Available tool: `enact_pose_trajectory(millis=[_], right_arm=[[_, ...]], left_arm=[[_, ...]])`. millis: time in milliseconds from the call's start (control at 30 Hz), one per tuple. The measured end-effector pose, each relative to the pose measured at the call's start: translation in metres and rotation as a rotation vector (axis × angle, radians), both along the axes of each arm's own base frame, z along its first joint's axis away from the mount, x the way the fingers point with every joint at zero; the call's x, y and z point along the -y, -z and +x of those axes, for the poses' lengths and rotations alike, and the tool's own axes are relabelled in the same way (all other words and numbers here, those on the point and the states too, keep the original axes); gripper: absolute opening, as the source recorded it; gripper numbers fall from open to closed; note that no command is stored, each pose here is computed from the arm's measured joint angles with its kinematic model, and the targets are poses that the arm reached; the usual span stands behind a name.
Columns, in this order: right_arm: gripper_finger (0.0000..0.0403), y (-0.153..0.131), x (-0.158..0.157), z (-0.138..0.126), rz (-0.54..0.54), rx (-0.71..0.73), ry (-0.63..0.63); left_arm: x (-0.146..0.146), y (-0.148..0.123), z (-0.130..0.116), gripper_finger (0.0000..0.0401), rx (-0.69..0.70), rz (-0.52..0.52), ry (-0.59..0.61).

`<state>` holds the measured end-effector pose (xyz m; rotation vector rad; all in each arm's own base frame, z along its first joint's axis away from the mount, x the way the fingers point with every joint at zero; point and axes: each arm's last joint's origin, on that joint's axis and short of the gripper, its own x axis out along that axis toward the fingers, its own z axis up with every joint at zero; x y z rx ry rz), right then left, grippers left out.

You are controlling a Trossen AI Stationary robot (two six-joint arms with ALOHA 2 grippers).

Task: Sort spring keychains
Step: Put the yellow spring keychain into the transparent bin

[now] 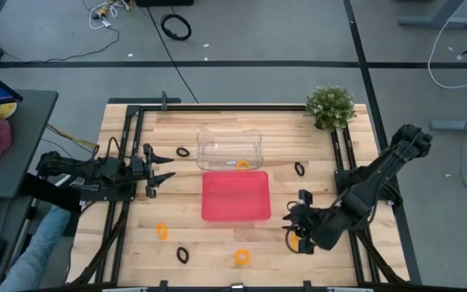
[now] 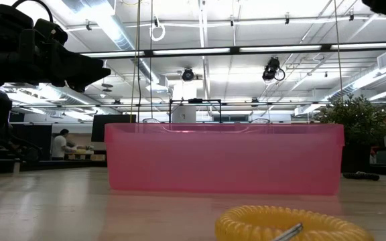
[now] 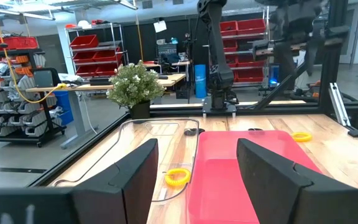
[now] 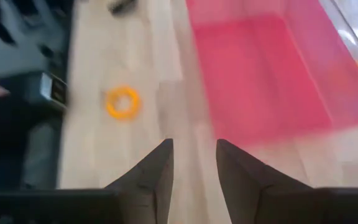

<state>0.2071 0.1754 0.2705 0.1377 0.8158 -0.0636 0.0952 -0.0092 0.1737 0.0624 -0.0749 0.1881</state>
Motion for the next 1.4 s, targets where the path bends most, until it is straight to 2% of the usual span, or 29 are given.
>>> enact_pose_trajectory(millis=[133,500,767,900,1067,1200,1400], right_arm=[[0.0125,0.009,0.001,-0.001,-0.065,-0.106,0.033],[0.0125,0.019,0.008,-0.012,-0.009,-0.236,0.188],[0.0125,0.025,0.008,-0.015,0.024,-0.271,0.218],[0.0139,0.025,0.006,-0.015,0.038,-0.26,0.217],[0.0181,0.028,0.001,-0.018,0.035,-0.269,0.213],[0.0209,0.041,-0.014,-0.014,0.015,-0.303,0.109],[0.0213,0.06,-0.021,-0.011,-0.021,-0.39,0.104]], left_arm=[[0.0,0.0,0.0,0.0222,0.0,0.0,0.0],[0.0,0.0,0.0,0.0222,0.0,0.0,0.0],[0.0,0.0,0.0,0.0222,0.0,0.0,0.0],[0.0,0.0,0.0,0.0222,0.0,0.0,0.0],[0.0,0.0,0.0,0.0222,0.0,0.0,0.0],[0.0,0.0,0.0,0.0222,0.0,0.0,0.0],[0.0,0.0,0.0,0.0222,0.0,0.0,0.0]])
